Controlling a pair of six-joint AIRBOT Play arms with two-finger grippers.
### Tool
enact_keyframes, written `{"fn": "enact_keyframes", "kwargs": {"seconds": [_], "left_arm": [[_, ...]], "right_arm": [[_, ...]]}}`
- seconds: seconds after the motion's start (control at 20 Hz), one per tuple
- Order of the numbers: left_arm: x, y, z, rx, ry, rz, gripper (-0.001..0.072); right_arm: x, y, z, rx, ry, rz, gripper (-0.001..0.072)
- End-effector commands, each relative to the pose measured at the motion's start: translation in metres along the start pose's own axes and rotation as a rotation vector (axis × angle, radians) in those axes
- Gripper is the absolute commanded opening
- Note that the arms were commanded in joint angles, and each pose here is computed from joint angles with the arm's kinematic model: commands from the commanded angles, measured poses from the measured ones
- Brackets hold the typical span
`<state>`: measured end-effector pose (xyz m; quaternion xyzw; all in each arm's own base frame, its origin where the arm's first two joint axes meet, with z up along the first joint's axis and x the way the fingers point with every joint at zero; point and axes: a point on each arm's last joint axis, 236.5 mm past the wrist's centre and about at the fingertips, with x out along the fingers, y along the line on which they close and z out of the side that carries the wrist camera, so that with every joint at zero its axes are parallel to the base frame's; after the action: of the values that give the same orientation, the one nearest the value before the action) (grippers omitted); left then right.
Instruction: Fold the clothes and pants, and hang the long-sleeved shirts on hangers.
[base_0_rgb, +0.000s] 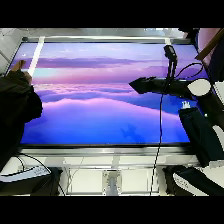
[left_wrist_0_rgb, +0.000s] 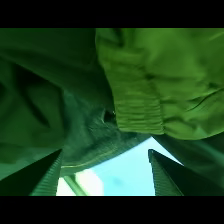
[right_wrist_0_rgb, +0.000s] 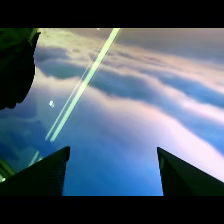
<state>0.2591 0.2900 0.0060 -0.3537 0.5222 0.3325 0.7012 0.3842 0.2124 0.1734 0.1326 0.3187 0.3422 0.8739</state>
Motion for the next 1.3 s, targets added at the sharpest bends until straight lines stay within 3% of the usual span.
{"fn": "enact_keyframes", "kwargs": {"seconds": [0.0,0.35,0.45,0.5,0.55,0.6,0.95,1.25], "left_arm": [[0.035,-0.007,-0.014,-0.042,-0.015,-0.25,0.0698],[0.045,-0.071,0.014,-0.131,-0.135,-0.607,0.0705],[0.047,-0.076,0.013,-0.125,-0.13,-0.611,0.0658],[0.048,-0.077,0.013,-0.125,-0.13,-0.609,0.053],[0.047,-0.079,0.014,-0.136,-0.129,-0.619,0.0299],[0.046,-0.079,0.014,-0.137,-0.132,-0.623,0.0012],[-0.017,-0.101,0.018,-0.042,-0.241,-0.681,0.0008],[-0.161,-0.266,-0.084,0.345,-0.284,-1.05,0.0007]], "right_arm": [[-0.007,0.006,0.022,-0.026,-0.056,-0.003,0.0629],[-0.012,0.012,0.033,-0.031,-0.078,0.005,0.0626],[-0.012,0.012,0.033,-0.031,-0.078,0.005,0.0622],[-0.012,0.012,0.033,-0.031,-0.078,0.005,0.0622],[-0.012,0.012,0.033,-0.031,-0.077,0.005,0.0622],[-0.011,0.012,0.033,-0.03,-0.077,0.005,0.0621],[-0.012,0.01,0.033,-0.036,-0.079,-0.001,0.0618],[-0.064,-0.002,0.052,-0.166,-0.033,-0.096,0.0618]]}}
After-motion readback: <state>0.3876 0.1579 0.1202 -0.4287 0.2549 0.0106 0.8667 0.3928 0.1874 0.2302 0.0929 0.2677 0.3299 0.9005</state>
